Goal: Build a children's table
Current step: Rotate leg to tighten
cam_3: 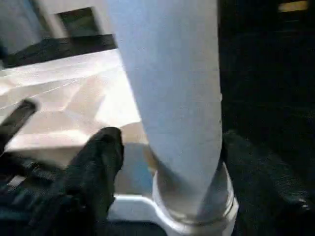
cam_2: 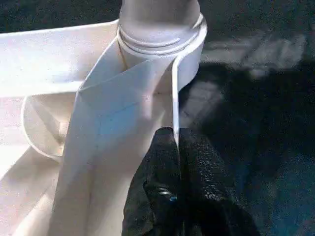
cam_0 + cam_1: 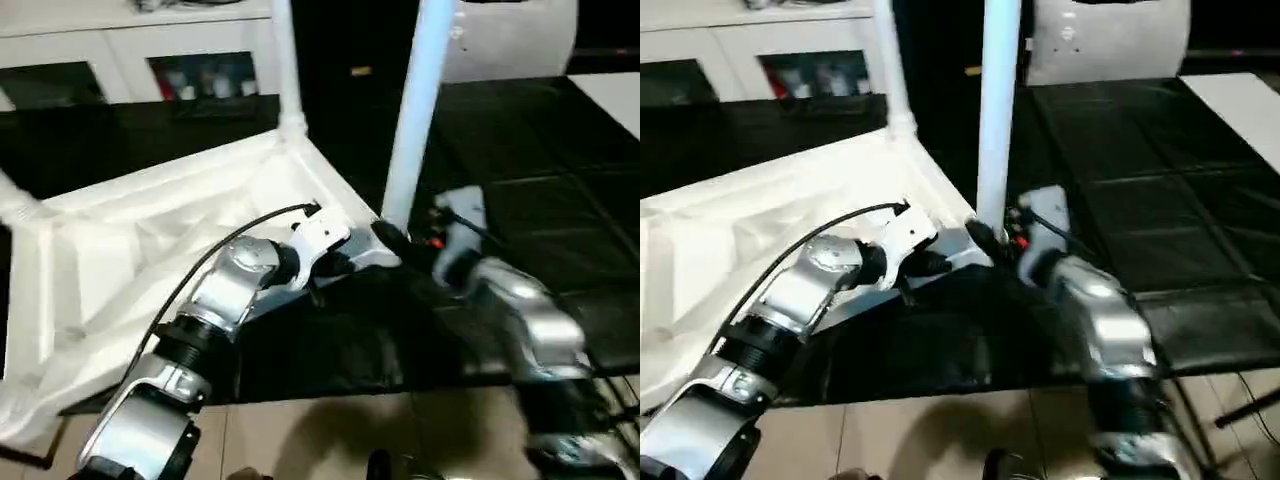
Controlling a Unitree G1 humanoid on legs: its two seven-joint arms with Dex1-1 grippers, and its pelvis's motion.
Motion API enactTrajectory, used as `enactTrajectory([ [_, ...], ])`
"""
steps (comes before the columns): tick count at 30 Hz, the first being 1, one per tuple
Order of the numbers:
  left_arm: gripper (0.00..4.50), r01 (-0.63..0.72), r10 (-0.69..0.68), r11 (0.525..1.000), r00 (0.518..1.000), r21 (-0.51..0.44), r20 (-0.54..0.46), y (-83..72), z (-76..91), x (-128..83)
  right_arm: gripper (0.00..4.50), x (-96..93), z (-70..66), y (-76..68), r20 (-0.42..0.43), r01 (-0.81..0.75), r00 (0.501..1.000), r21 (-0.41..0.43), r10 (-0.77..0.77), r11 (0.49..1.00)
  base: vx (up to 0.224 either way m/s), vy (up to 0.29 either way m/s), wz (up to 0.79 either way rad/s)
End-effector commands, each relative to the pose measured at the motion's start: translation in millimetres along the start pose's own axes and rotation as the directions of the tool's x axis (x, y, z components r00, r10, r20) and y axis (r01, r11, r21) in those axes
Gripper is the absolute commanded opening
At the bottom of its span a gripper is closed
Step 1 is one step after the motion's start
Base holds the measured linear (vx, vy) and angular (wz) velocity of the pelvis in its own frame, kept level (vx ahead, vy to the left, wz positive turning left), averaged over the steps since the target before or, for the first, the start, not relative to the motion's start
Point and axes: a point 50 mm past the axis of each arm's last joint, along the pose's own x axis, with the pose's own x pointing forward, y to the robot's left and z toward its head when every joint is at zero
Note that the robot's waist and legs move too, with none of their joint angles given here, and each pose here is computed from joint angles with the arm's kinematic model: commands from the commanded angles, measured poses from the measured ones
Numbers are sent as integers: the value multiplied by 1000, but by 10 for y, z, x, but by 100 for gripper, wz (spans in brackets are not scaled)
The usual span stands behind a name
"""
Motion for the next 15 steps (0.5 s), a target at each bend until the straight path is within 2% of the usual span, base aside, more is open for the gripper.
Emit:
enactTrajectory([
  [1,0,4,-11,996,997,88,82,72,174,-92,378,-38,42,76,2,-128,992,-32,128,991,0,0,0],
  [5,0,93,-101,986,994,139,52,80,91,-156,413,-236,47,-40,-75,-244,969,-110,237,963,0,0,0],
  [9,0,198,-206,962,978,187,27,51,38,-211,443,-364,81,-112,-132,-333,939,-136,316,933,0,0,0],
  [12,0,285,-292,926,956,246,-9,26,-20,-257,443,-436,103,-181,-183,-389,915,-158,360,908,0,0,0],
  [15,0,356,-362,891,932,283,-33,-4,-61,-292,443,-478,103,-190,-225,-451,883,-159,412,878,0,0,0],
])
